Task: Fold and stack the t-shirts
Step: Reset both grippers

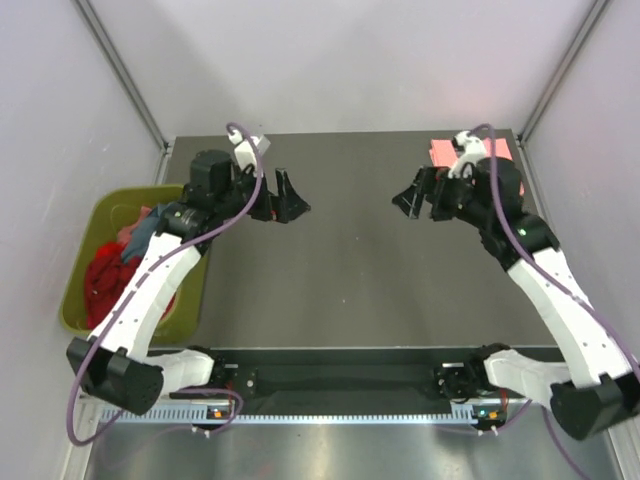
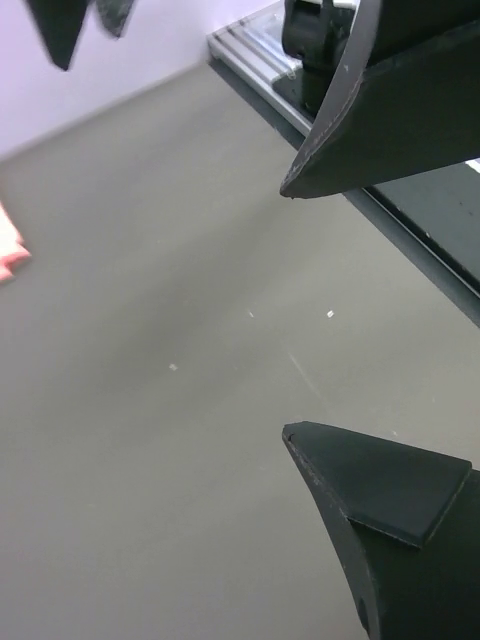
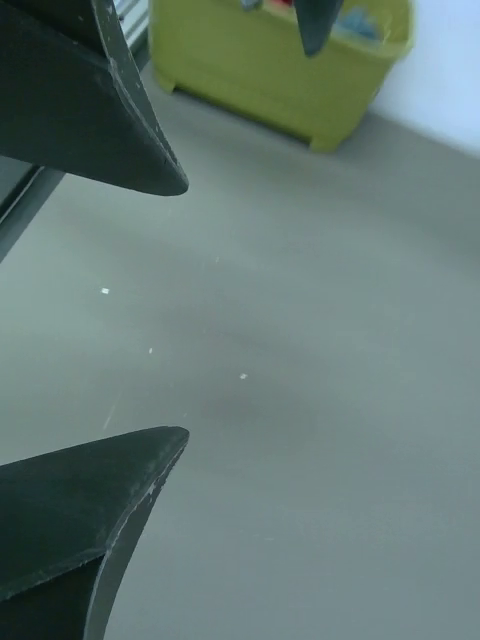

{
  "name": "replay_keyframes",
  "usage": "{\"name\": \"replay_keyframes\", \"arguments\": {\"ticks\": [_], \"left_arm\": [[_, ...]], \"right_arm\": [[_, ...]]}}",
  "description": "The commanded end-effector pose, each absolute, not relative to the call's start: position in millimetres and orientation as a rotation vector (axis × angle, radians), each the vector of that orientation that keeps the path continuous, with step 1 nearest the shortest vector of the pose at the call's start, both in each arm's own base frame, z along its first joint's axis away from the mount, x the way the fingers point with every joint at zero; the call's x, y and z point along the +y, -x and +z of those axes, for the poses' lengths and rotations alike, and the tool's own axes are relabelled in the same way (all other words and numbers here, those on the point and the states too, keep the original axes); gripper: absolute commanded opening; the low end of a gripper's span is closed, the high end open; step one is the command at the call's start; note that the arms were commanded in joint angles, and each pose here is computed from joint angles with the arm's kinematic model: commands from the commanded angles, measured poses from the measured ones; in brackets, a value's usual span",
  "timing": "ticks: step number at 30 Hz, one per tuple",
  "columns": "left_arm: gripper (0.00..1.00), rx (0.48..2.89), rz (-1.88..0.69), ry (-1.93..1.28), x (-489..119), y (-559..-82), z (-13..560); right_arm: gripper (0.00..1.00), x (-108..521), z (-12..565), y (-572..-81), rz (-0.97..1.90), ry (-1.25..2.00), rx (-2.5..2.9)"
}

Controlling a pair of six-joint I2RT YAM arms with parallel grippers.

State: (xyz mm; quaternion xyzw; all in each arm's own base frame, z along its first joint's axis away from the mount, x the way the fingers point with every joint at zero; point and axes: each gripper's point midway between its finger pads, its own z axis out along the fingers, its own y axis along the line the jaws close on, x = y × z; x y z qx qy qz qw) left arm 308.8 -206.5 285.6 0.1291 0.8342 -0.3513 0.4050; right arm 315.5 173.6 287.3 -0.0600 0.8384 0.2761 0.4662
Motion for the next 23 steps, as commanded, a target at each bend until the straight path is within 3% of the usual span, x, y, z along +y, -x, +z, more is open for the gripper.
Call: {"name": "replay_keyframes", "arguments": {"ticks": [1,10,23], "left_arm": [[0.98,1.994,-0.905,-0.320,-204.4,-302.3,321.0],[0.98,1.950,-0.934,-0.318,-197.8,-274.8,330.3],[0.98,1.918,-0.934,-0.314,-197.1,-274.1,340.1]], "right_arm": [[1.00,168.8,298.6,-289.3,0.714,0.111,2.018],[1.00,129.0,305.4,-262.2,0.626,-0.100,1.930],[1.00,119.5,327.1,-256.4,0.607,-0.116,1.851]]}}
